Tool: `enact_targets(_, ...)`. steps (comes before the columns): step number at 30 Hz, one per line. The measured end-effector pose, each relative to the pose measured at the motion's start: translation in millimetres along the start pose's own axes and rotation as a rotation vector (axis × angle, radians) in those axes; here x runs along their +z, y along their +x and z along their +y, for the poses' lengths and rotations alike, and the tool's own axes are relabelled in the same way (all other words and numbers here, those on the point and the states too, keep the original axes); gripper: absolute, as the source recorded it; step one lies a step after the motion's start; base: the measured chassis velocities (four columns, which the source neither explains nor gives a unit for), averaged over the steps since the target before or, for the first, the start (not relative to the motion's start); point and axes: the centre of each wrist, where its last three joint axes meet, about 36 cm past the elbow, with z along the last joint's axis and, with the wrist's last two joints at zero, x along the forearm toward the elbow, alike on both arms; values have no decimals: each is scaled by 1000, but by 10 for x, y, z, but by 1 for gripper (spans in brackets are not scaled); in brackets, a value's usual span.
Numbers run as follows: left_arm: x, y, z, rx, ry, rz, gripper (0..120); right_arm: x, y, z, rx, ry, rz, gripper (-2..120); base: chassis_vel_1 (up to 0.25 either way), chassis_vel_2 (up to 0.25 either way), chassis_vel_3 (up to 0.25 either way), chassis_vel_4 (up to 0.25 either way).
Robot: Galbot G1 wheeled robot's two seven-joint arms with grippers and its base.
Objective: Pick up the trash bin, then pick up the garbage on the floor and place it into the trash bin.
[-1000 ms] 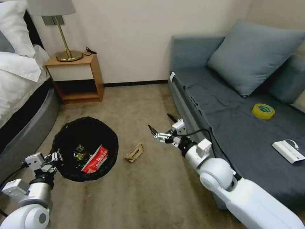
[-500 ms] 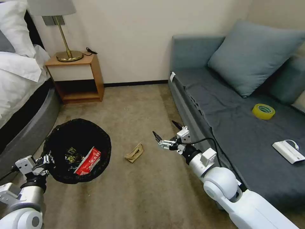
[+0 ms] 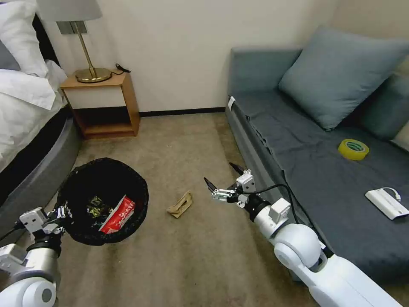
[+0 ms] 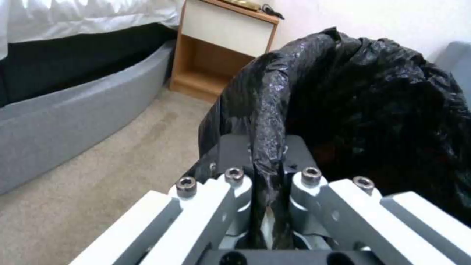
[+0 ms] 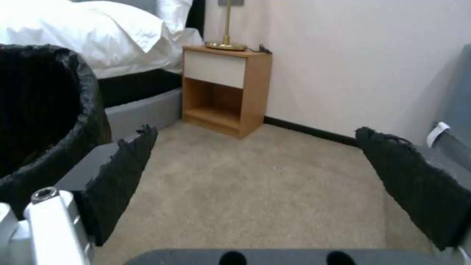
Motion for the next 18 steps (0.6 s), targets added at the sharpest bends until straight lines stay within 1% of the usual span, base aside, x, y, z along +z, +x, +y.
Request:
enact_targets(12,-44,-43,26,2,-8,-9,4,8,-11,17,-9,-1,3,100,0,0,0,0)
enact_targets(18,-54,-59,104,-15,-24,-8,4,34,-18,56,-21,-9,11,100,0,0,0,0)
